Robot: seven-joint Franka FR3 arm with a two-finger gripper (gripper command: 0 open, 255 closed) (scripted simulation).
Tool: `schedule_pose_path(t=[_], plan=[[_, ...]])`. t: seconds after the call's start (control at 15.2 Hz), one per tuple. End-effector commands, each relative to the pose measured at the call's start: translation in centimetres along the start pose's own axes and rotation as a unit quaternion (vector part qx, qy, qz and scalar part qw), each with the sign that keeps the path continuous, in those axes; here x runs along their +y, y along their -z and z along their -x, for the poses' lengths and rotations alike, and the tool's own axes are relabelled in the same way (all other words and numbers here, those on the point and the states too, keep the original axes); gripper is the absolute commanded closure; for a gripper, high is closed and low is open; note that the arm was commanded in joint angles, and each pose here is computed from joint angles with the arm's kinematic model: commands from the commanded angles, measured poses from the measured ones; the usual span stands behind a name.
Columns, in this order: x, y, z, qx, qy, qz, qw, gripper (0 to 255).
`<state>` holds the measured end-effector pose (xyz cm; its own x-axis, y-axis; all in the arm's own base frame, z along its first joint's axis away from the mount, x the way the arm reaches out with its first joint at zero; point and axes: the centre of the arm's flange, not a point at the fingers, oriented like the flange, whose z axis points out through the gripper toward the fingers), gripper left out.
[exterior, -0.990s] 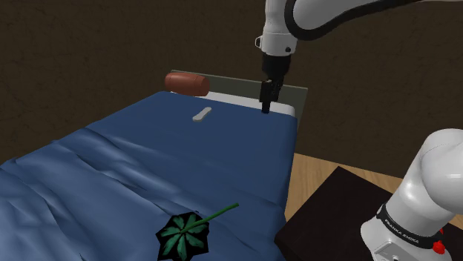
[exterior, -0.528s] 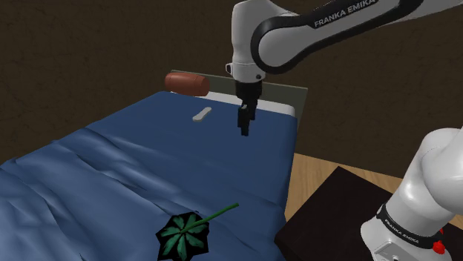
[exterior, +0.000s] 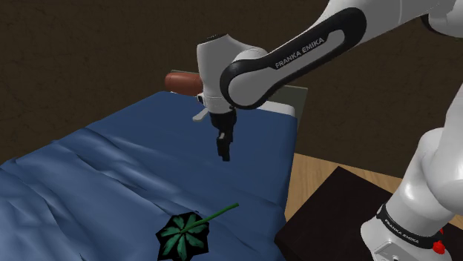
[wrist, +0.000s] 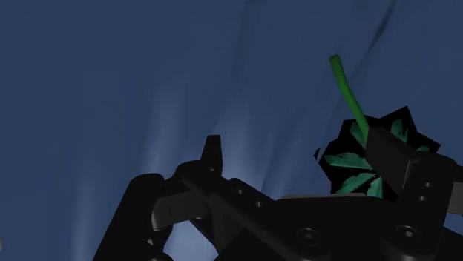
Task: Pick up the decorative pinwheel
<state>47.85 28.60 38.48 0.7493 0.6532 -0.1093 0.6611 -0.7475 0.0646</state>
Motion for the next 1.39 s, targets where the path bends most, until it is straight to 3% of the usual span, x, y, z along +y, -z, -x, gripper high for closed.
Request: schedule_pose_path(t=[0.0, 0.53, 1.06, 1.32], plan=[[-1.7, -1.8, -1.6, -0.007, 0.025, 0.002, 0.9997, 0], [-8.3, -8.7, -7.2, -0.033, 0.121, 0.010, 0.9921, 0], [-15.4, -15.7, -11.0, -0.058, 0.211, 0.017, 0.9756, 0], [-15.6, -17.8, -11.2, -0.058, 0.211, 0.017, 0.9756, 0]])
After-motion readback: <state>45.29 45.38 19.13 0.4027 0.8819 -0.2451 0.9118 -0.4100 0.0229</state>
